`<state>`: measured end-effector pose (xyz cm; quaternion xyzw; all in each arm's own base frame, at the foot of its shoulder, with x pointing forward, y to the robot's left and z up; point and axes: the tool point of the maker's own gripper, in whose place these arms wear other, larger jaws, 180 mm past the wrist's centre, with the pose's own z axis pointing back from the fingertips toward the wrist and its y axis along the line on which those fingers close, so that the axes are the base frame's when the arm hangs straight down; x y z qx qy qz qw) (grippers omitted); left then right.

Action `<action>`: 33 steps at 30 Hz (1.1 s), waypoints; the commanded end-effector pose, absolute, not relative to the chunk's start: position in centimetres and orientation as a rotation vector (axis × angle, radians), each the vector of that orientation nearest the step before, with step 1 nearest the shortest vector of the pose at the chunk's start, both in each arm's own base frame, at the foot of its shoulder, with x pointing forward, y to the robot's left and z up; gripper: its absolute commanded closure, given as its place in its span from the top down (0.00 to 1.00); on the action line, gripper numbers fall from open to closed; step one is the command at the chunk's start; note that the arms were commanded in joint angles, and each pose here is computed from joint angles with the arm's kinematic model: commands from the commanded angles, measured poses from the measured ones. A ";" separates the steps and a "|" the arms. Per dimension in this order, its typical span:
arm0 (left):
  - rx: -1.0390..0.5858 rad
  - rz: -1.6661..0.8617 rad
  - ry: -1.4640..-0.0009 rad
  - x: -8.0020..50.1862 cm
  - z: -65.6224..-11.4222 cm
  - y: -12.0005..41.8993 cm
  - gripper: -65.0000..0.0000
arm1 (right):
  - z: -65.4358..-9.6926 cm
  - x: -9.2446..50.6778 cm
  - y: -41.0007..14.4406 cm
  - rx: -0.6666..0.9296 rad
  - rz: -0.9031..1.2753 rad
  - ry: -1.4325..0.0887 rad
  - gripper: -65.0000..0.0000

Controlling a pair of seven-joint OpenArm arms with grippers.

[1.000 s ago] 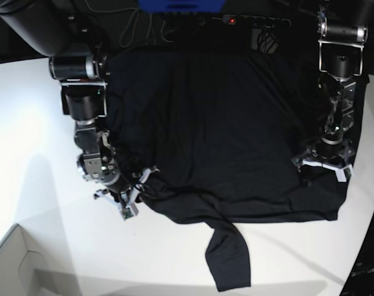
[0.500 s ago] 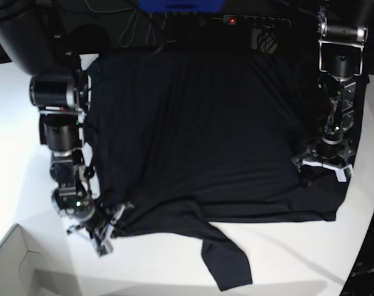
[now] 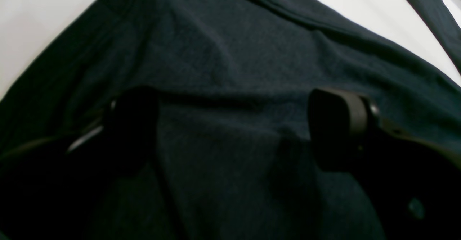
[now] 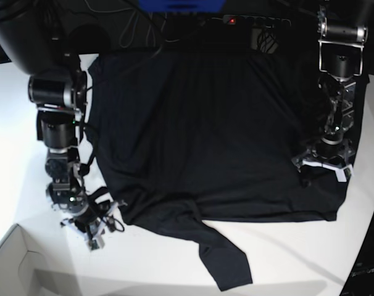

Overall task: Layout the t-shirt on the table in an organized manner, then fold the t-shirt properly
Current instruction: 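Smooth the shirt side with the right gripper, releasing near the hem, then grasp both shirt sides with both grippers and pull them apart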

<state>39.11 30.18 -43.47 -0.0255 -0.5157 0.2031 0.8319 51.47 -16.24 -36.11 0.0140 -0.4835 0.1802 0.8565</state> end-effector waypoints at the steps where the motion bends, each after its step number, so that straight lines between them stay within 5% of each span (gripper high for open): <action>1: -0.078 0.468 -0.894 36.3 -47.4 29.2 1.00 | -33.3 53.1 -16.7 0.015 0.369 -1.095 0.33; 11: -0.091 0.474 -0.897 36.5 -47.3 28.7 1.00 | -34.9 47.9 -17.4 -0.072 0.411 -1.049 0.38; 14: -0.092 0.472 -0.896 36.5 -47.4 28.6 1.00 | -34.3 44.5 -16.2 -0.097 0.425 -1.045 0.30; 19: -0.090 0.468 -0.899 36.6 -47.3 28.6 1.00 | -35.8 38.7 -14.1 -0.048 0.407 -0.999 0.00; 25: -0.083 0.465 -0.900 36.5 -47.2 28.9 1.00 | -41.8 35.4 -13.8 0.007 0.384 -0.846 0.00; 33: -0.091 0.467 -0.923 38.0 -46.4 28.7 1.00 | -45.8 38.2 -19.4 0.020 0.253 -0.803 0.00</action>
